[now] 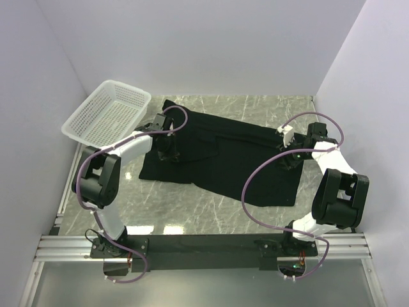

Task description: Fold and stack the t-shirts

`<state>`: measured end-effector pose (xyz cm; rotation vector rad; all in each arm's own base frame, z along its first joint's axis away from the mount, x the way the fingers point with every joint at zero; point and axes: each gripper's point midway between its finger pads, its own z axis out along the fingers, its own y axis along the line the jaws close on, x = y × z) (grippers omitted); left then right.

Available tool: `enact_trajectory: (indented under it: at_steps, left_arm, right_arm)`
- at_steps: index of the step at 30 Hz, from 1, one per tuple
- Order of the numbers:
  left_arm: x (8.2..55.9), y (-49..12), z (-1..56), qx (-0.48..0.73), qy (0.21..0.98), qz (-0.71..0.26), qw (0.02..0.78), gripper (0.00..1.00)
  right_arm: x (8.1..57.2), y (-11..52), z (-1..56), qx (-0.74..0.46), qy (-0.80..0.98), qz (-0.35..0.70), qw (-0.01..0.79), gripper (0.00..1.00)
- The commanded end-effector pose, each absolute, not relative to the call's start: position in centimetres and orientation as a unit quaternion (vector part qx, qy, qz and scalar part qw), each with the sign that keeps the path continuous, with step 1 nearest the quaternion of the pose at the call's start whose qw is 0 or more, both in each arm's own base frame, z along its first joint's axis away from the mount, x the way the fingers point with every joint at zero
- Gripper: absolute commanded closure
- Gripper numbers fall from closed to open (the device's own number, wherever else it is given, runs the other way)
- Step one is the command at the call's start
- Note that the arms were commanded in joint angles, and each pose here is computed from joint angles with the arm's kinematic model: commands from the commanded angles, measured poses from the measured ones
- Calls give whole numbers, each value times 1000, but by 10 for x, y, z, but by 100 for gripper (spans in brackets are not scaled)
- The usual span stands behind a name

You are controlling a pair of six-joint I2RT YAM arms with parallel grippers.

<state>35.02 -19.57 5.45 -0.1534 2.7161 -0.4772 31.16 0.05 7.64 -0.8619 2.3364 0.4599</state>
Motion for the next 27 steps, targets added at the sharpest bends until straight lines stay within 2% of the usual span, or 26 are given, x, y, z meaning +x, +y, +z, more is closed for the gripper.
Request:
enact_trajectory:
  at_steps: [1, 27]
  left_arm:
    - [346, -198, 76, -37, 961, -182, 203, 99]
    - [332, -169, 77, -53, 967, -144, 205, 99]
  right_arm:
    - [314, 2, 84, -328, 872, 171, 320, 57]
    - [313, 1, 78, -327, 874, 170, 317, 57]
